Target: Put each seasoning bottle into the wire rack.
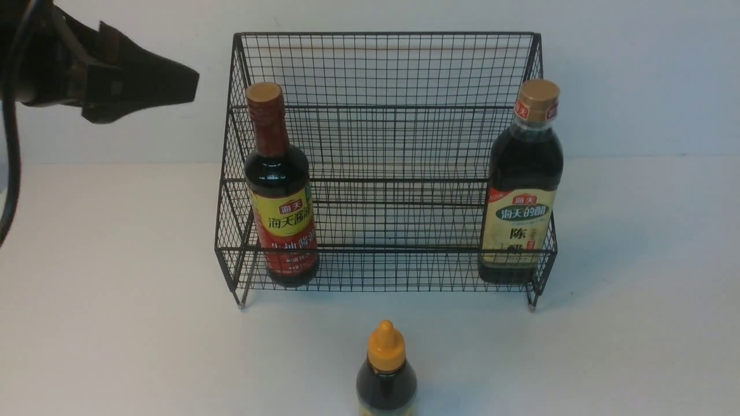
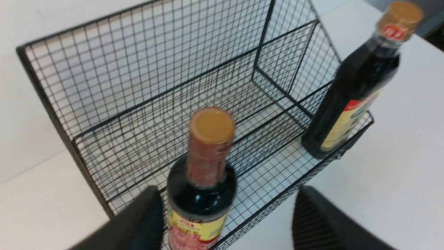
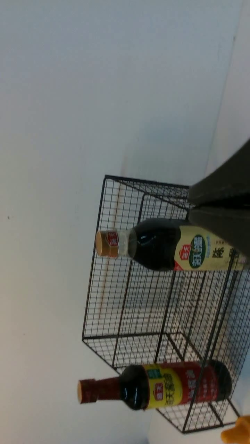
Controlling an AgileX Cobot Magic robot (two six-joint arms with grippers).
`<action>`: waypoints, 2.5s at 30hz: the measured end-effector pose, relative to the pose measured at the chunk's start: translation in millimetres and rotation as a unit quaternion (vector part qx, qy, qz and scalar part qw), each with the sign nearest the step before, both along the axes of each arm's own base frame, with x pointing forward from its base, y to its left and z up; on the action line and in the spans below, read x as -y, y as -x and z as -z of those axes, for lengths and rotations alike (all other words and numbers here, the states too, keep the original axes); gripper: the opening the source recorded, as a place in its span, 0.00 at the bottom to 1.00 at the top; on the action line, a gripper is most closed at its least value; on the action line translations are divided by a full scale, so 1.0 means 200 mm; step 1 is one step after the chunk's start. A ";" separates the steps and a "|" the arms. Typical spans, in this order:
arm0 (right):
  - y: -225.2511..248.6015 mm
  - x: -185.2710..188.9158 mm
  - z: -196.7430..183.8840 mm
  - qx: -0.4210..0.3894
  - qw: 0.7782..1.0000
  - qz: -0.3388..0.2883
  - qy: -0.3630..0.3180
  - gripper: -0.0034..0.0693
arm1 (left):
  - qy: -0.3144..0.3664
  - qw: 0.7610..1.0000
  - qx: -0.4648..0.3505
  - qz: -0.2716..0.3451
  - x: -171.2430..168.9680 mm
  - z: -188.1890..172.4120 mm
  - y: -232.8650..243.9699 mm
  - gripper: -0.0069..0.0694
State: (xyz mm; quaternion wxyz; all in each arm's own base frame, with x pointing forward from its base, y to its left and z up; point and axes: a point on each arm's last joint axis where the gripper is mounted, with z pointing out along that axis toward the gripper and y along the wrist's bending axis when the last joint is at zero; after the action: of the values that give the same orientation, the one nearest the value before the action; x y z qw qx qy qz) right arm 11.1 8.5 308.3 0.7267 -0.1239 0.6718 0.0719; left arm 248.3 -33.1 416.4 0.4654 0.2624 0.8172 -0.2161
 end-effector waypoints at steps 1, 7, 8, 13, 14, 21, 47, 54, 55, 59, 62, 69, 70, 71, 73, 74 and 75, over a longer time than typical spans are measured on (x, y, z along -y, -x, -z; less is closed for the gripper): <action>0.00 0.00 0.00 0.003 1.000 0.004 0.004 0.03 | 0.000 1.000 0.004 0.001 0.00 -0.01 0.02 0.52; -0.01 0.01 0.01 0.011 1.000 0.010 -0.002 0.03 | -0.007 1.000 0.009 0.011 0.01 -0.04 0.07 0.13; -0.02 0.01 0.01 0.011 1.000 0.011 -0.001 0.03 | -0.009 1.000 0.006 0.015 0.01 -0.04 0.08 0.12; -0.02 0.01 0.02 0.007 1.000 0.012 0.003 0.03 | -0.016 0.999 -0.011 0.032 0.02 -0.02 0.09 0.08; -0.02 0.01 0.02 0.006 1.000 0.012 0.004 0.03 | -0.016 0.999 -0.012 0.034 0.02 -0.02 0.10 0.08; -0.03 0.00 0.04 -0.010 1.000 0.011 0.008 0.03 | -0.016 0.999 -0.016 0.038 0.02 -0.02 0.10 0.08; -0.21 0.02 0.64 -0.143 0.984 0.102 0.032 0.03 | -0.041 0.996 -0.068 0.045 0.01 0.02 0.13 0.08; -0.21 0.03 0.64 -0.136 0.982 0.123 0.038 0.03 | -0.076 0.993 -0.094 -0.001 -0.03 0.03 0.16 0.08; -0.21 0.03 0.64 -0.136 0.982 0.124 0.039 0.03 | -0.079 0.992 -0.095 -0.010 -0.03 0.02 0.18 0.08; -0.21 0.03 0.64 -0.136 0.982 0.126 0.039 0.03 | -0.089 0.992 -0.081 -0.041 -0.04 -0.04 0.29 0.08; -0.21 0.03 0.64 -0.136 0.982 0.126 0.039 0.03 | -0.084 0.992 -0.065 -0.068 -0.04 -0.09 0.41 0.08; -0.21 0.03 0.64 -0.136 0.982 0.126 0.039 0.03 | -0.064 0.994 -0.017 -0.087 0.01 -0.01 0.85 0.08; -0.21 0.03 0.64 -0.136 0.982 0.126 0.039 0.03 | -0.064 0.994 -0.009 -0.086 0.02 0.02 0.92 0.08; -0.21 0.03 0.64 -0.136 0.982 0.126 0.039 0.03 | -0.059 0.995 0.011 -0.085 0.04 0.10 1.05 0.08; -0.21 0.03 0.64 -0.136 0.982 0.126 0.039 0.03 | -0.044 0.993 0.062 -0.089 0.07 0.21 1.20 0.08; -0.21 0.03 0.64 -0.136 0.982 0.126 0.039 0.03 | -0.031 0.991 0.090 -0.097 0.07 0.28 1.25 0.08; -0.21 0.03 0.64 -0.136 0.982 0.126 0.039 0.03 | -0.019 0.988 0.114 -0.103 0.08 0.32 1.28 0.08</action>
State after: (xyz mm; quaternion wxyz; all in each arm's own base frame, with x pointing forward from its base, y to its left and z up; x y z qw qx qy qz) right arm 53.8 1.9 180.7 0.6265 -0.0559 0.7768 -0.0306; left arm -8.3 -48.6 351.8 0.5702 0.2084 0.7854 -0.1205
